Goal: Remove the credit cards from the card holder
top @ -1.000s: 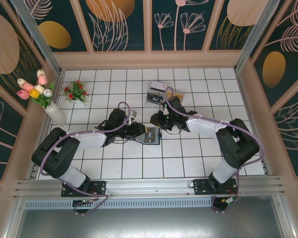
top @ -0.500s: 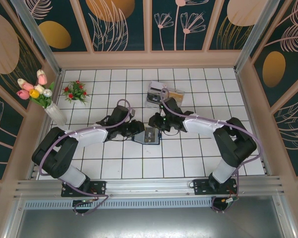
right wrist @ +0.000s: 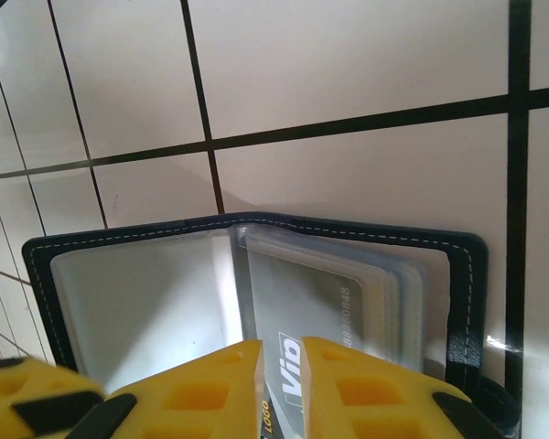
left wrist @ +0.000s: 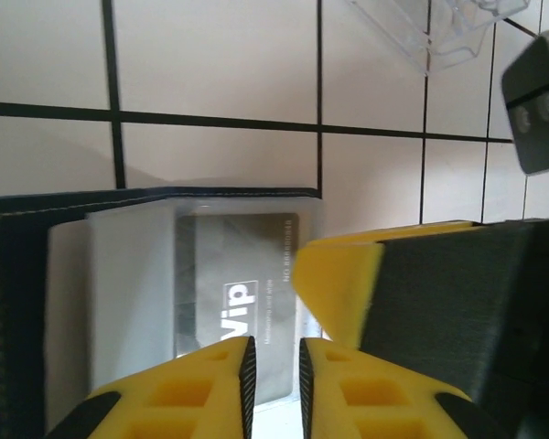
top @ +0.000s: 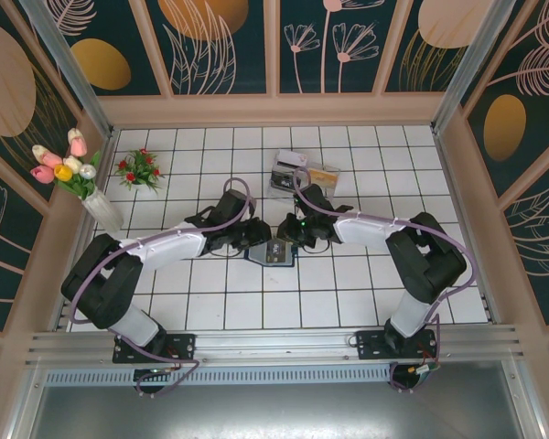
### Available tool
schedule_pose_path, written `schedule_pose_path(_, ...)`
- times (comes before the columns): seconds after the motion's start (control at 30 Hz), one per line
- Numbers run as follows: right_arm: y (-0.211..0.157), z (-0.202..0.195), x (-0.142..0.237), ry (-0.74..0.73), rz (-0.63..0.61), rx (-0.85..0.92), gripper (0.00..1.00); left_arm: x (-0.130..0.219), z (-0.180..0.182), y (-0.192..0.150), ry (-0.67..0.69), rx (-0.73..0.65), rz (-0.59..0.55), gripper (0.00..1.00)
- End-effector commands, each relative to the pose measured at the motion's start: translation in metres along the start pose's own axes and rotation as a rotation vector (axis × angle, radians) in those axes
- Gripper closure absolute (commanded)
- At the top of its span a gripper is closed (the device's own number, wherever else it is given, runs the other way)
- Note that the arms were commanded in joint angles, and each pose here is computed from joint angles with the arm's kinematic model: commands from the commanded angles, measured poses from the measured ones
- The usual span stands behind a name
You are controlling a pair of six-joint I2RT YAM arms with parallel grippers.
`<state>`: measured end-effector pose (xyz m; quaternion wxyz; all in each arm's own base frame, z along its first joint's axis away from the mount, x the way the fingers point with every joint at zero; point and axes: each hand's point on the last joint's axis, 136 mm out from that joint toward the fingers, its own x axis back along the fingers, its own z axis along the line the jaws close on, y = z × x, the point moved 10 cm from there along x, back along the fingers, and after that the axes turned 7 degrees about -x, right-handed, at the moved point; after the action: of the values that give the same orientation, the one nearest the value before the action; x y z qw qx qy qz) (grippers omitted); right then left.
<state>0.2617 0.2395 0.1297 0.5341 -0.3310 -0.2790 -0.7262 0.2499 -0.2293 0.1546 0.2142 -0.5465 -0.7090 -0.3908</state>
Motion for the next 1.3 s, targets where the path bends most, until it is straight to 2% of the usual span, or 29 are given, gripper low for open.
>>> schedule_pose_path(0.0, 0.0, 0.001, 0.003, -0.025, -0.016, -0.022, 0.82, -0.006, -0.003, -0.003, 0.097, -0.008, 0.012, 0.79)
schedule_pose_path(0.13, -0.002, -0.002, 0.004, -0.035, -0.018, -0.039, 0.85, -0.016, -0.007, -0.007, 0.107, -0.021, 0.038, 0.83)
schedule_pose_path(0.23, -0.004, -0.006, 0.003, -0.043, -0.012, -0.049, 0.85, -0.024, -0.005, -0.012, 0.067, -0.019, 0.062, 0.85)
schedule_pose_path(0.37, -0.007, -0.011, -0.003, -0.045, 0.014, -0.058, 0.86, -0.023, 0.003, -0.014, 0.101, -0.016, 0.039, 0.87)
schedule_pose_path(0.6, -0.007, -0.02, -0.012, -0.065, 0.03, -0.06, 0.86, -0.029, 0.017, -0.02, 0.081, 0.023, 0.031, 0.88)
schedule_pose_path(0.83, -0.007, -0.029, -0.02, -0.103, 0.045, -0.062, 0.86, -0.032, 0.027, -0.019, 0.128, 0.06, 0.004, 0.85)
schedule_pose_path(1.0, -0.007, -0.036, -0.024, -0.135, 0.049, -0.07, 0.86, -0.031, 0.032, -0.02, 0.069, 0.099, 0.022, 0.78)
schedule_pose_path(1.27, -0.011, -0.05, -0.03, -0.163, 0.071, -0.09, 0.87, -0.032, 0.035, -0.025, -0.066, 0.169, 0.046, 0.77)
